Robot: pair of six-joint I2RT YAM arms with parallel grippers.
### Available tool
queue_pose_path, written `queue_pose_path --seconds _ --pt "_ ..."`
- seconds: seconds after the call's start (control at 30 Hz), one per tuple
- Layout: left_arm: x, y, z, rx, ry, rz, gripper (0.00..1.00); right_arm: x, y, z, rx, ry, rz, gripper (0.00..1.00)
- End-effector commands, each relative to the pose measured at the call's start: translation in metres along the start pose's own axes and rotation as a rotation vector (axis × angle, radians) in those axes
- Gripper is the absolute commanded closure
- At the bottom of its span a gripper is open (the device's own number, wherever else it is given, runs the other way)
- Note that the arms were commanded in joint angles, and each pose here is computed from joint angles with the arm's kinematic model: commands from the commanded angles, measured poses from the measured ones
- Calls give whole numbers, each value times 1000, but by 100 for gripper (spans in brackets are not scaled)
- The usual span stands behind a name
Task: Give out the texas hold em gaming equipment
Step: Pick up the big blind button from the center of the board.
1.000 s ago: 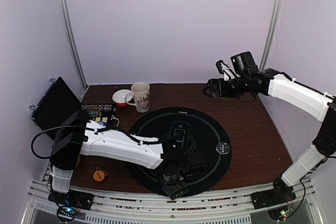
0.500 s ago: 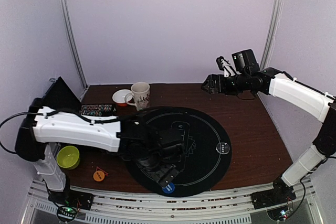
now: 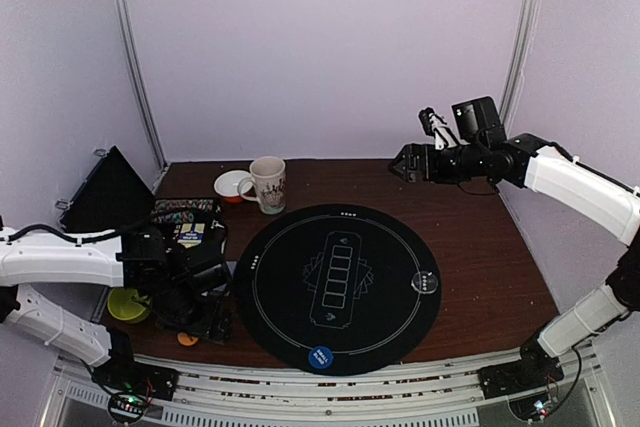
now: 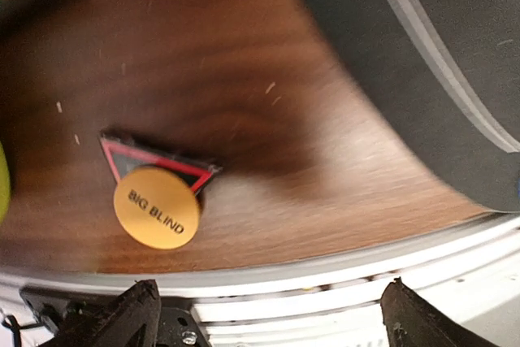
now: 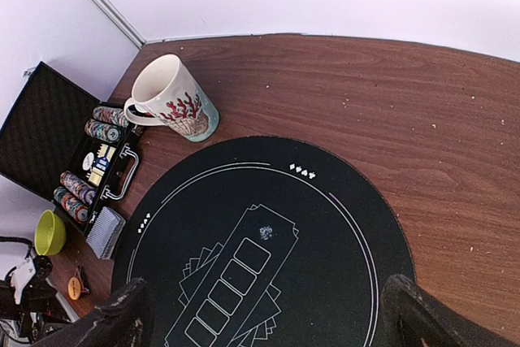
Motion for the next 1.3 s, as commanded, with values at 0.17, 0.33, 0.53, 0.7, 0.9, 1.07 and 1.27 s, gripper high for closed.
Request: queue_pose_path --seconds 0.17,0.33,0.53,0.7,0.9,1.07,1.27 --pt "25 35 8 -185 11 139 2 2 1 -2 -20 13 -9 0" --pt "39 43 3 -212 -4 41 2 0 0 0 -26 3 -17 0" --pt "54 54 -5 -226 18 2 3 2 1 1 -28 5 -18 0" --pt "57 55 4 -211 -16 -19 10 5 0 1 -31 12 -24 0" --pt "61 55 1 -192 31 -12 18 4 0 3 -37 3 -33 0" --pt "54 59 -5 -203 51 20 21 5 0 3 -39 7 -37 0" --pt "49 61 -12 -209 60 19 31 7 0 3 -38 14 -35 0"
Point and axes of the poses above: each gripper's point midway between its finger pads, its own x axis out along the fingers, its own y axis along the line the jaws close on, z = x × y, the point moved 8 cm from there along -x, back along the fingers, and after that the axes turned 15 degrees about x, right-handed, at the moved point
